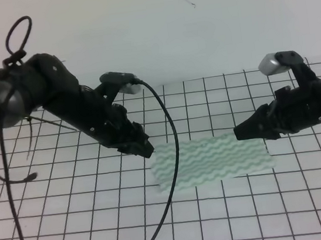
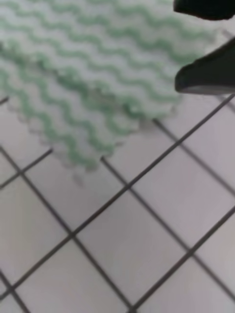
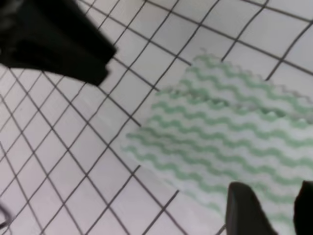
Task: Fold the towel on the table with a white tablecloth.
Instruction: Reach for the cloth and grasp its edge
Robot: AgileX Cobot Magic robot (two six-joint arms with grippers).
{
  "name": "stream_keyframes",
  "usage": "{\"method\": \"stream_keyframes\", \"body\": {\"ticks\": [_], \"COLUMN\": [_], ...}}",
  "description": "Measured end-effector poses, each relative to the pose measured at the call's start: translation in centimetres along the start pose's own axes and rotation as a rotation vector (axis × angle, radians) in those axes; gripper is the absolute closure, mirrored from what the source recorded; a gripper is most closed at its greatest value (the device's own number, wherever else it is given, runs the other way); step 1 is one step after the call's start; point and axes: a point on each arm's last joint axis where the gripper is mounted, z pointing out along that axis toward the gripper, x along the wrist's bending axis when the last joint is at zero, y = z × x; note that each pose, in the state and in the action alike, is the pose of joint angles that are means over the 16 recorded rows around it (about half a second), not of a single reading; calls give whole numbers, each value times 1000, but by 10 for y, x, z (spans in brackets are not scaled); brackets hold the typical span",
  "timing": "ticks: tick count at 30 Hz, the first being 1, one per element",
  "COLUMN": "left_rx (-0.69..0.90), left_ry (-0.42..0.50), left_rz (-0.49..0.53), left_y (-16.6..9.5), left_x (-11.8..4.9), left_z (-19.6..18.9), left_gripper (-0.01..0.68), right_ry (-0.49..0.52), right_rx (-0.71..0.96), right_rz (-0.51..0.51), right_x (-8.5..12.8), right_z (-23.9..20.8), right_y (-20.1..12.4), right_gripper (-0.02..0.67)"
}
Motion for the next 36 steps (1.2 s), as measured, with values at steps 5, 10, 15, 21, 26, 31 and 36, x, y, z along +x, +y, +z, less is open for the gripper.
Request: {"method": "stream_keyframes", "body": {"ticks": [5,10,15,21,26,31,36], "left_rx": [43,79,106,110,107,105,110], "left_ry": [-11,-38,-78,-120,-133,-117,-95], "left_rz": [-20,-46,-68,-77,-79,-79,-80], "left_y": [5,5,3,2,2,2,1], "left_x": [9,17,21,20,20,21,24], "left_z": [24,43,56,62,63,63,64], "left_gripper": [427,427,428,430,435,449,473], "right_ry": [24,39,42,39,36,35,36], "right_rx": [16,25,30,32,32,32,32], "right_rz": [-5,-5,-6,-6,-3,2,8], "right_x": [2,4,4,4,3,3,3], "right_z": [0,0,0,0,0,0,0], "right_y": [-1,-2,-3,-3,-3,-3,-3], "right_gripper": [417,417,418,418,418,419,419]}}
